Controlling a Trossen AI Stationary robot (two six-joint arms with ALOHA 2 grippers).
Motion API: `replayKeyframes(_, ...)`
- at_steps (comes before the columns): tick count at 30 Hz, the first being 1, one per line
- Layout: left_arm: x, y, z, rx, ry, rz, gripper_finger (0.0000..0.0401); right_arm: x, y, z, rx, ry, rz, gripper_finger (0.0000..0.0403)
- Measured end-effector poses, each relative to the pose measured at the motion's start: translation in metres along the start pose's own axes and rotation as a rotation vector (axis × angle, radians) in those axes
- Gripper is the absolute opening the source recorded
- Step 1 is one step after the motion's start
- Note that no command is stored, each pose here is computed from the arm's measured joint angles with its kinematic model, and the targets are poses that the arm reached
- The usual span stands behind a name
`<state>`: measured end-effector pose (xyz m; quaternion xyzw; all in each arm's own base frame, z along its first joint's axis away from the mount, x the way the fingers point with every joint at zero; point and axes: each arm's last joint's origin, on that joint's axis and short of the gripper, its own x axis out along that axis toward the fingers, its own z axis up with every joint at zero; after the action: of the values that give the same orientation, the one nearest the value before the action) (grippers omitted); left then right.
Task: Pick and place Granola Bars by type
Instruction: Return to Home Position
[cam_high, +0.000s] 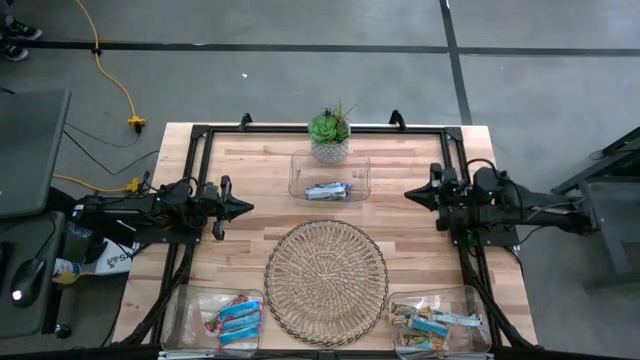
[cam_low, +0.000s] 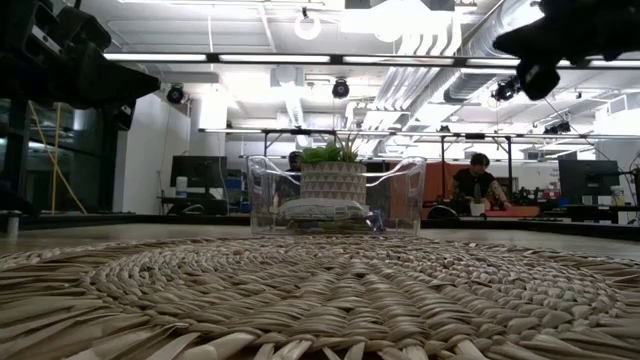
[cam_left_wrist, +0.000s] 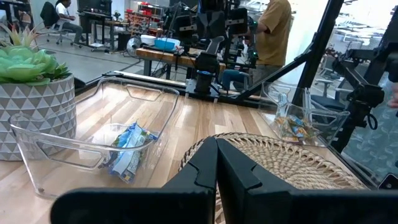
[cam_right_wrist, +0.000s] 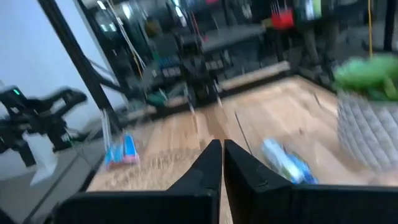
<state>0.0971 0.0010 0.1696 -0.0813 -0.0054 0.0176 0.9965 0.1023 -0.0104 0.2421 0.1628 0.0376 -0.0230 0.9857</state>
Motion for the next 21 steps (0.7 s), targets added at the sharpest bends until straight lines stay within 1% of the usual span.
replayKeyframes(5,0.0,0.0,0.0,0.0,0.0,0.0,0.0001,0.008,-0.004,-0.011,-0.029,-0.141,0.076,0.0)
replayKeyframes(8,0.0,0.0,0.0,0.0,0.0,0.0,0.0001,0.01,-0.006,-0.019,-0.031,-0.19,0.112,0.0)
replayKeyframes(16,0.0,0.0,0.0,0.0,0.0,0.0,0.0001,0.013,-0.011,-0.038,-0.017,-0.18,0.166,0.0)
replayKeyframes(21,0.0,0.0,0.0,0.0,0.0,0.0,0.0001,0.011,-0.011,-0.04,-0.022,-0.199,0.179,0.0)
